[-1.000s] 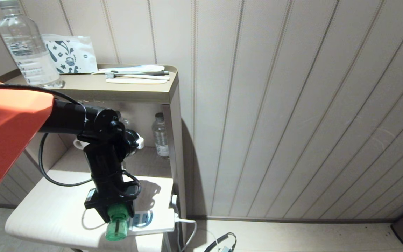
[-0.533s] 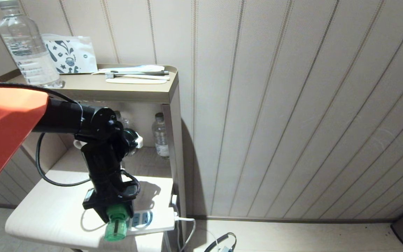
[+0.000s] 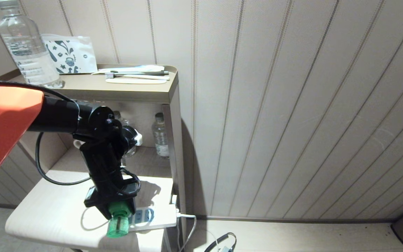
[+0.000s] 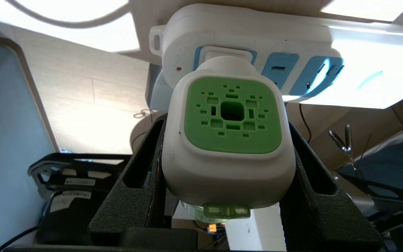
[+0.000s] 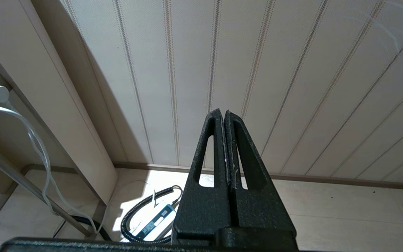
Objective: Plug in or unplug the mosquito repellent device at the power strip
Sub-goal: Hold the socket with your right hand and unplug it with your left hand
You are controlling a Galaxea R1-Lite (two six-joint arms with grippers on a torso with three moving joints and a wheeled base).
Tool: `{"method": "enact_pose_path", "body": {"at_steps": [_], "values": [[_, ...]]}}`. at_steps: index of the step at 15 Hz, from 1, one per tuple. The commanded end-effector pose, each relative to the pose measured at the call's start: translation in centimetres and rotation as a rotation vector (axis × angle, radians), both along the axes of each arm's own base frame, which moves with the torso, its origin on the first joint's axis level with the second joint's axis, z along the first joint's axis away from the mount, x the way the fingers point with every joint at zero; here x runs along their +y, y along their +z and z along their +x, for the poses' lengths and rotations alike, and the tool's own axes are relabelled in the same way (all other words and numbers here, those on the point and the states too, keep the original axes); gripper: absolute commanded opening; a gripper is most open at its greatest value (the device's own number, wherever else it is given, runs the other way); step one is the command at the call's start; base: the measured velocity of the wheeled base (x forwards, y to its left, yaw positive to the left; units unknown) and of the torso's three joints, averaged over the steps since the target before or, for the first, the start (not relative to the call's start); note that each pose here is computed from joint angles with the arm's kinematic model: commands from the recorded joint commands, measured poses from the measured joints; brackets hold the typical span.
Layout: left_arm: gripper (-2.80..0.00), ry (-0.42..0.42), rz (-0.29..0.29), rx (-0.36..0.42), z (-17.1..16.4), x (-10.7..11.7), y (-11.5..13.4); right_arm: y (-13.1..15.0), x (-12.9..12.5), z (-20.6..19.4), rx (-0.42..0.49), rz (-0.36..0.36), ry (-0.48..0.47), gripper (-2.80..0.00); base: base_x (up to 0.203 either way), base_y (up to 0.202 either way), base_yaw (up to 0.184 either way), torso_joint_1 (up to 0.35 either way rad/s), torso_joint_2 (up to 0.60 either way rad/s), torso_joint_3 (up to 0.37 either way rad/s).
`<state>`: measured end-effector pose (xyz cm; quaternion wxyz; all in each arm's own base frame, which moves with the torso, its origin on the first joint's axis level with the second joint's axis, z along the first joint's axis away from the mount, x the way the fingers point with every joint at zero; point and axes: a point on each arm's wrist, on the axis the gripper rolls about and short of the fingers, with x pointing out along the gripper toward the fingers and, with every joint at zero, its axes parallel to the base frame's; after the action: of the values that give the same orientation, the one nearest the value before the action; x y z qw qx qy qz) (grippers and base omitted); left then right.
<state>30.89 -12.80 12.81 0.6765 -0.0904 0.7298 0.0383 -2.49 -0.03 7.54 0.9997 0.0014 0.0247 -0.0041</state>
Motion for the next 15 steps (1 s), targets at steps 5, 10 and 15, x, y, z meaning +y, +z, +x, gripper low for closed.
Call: {"method": "enact_pose_path", "body": {"at_steps": [5, 10, 15], "values": [[-2.8, 0.035, 0.01, 0.039, 0.2, 1.0, -2.0, 0.0, 0.0, 0.0, 0.001, -0.006, 0.001, -2.8, 0.0, 0.0, 0.0, 0.0, 0.0, 0.0], [-2.8, 0.06, 0.003, 0.011, 0.2, 1.9, -1.0, 0.2, 0.0, -0.1, 0.005, -0.013, -0.004, -2.8, 0.0, 0.0, 0.0, 0.0, 0.0, 0.0], [-2.8, 0.061, -0.003, 0.0, -0.3, 2.1, -0.3, 12.7, 0.1, -0.8, -0.046, -0.066, 0.045, -2.8, 0.0, 0.0, 0.0, 0.0, 0.0, 0.0]]}}
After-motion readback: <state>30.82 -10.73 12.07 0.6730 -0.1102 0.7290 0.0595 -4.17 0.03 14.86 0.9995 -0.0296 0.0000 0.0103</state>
